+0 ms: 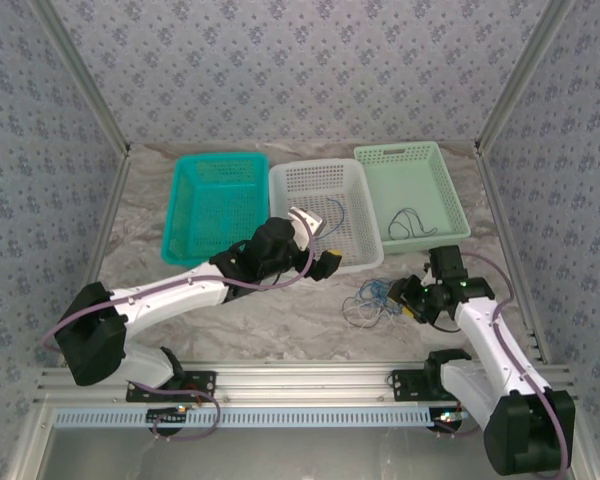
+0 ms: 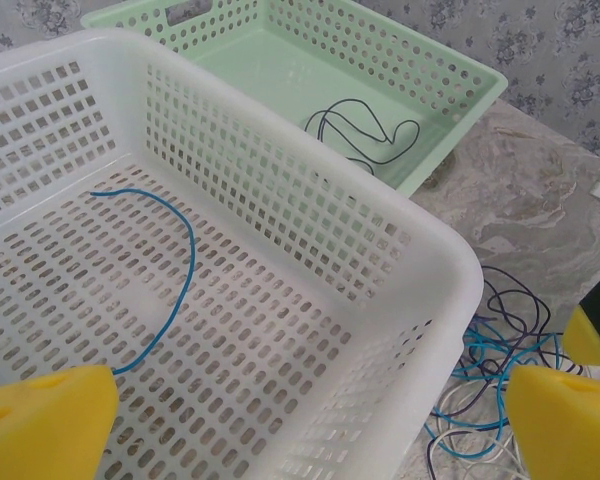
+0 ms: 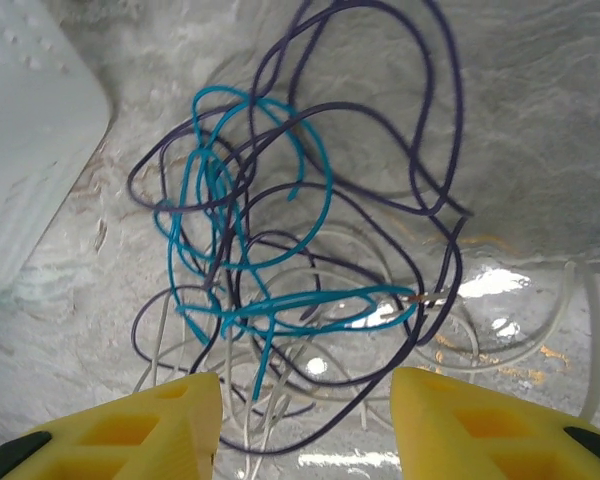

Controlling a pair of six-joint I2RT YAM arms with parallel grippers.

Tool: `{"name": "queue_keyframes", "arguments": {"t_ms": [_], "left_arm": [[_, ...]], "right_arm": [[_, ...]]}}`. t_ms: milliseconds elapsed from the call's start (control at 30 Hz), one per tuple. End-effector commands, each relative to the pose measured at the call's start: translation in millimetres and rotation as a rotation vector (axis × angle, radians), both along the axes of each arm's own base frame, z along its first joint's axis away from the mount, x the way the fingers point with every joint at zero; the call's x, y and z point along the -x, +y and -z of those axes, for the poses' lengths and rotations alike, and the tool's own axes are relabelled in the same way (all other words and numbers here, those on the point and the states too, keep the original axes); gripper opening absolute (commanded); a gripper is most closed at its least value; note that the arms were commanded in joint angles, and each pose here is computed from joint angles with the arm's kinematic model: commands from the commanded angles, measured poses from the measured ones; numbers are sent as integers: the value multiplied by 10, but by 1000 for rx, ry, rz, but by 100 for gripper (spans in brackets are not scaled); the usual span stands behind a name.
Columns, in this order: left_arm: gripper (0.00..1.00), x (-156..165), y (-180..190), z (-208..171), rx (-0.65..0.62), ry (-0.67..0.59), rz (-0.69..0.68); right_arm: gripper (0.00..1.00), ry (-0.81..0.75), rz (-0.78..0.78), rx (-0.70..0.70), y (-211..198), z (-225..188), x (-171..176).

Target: Untangle the cables

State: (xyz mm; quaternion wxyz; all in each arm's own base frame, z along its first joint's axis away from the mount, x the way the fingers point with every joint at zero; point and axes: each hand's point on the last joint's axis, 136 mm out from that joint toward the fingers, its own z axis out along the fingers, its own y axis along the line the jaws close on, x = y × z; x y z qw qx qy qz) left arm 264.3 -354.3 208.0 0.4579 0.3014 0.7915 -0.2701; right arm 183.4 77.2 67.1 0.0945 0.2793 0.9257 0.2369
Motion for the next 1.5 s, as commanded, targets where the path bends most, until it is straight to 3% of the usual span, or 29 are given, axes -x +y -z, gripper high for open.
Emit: {"name": "queue_keyframes", "arguments": {"t_ms": [0, 433, 1133, 1467], "left_arm": [[99, -46, -3, -122, 31, -36, -4], [100, -47, 7, -73, 26, -35, -5], [99, -62, 21, -40, 21, -39, -7], [99, -71, 28, -59, 24, -43, -7]], "right_arm": [[49, -9, 59, -60, 42, 4, -60], [49, -30, 173, -120, -61, -27, -124], [41, 22, 262, -155, -104, 237, -150], [33, 48, 264, -148, -119, 360, -173]]}}
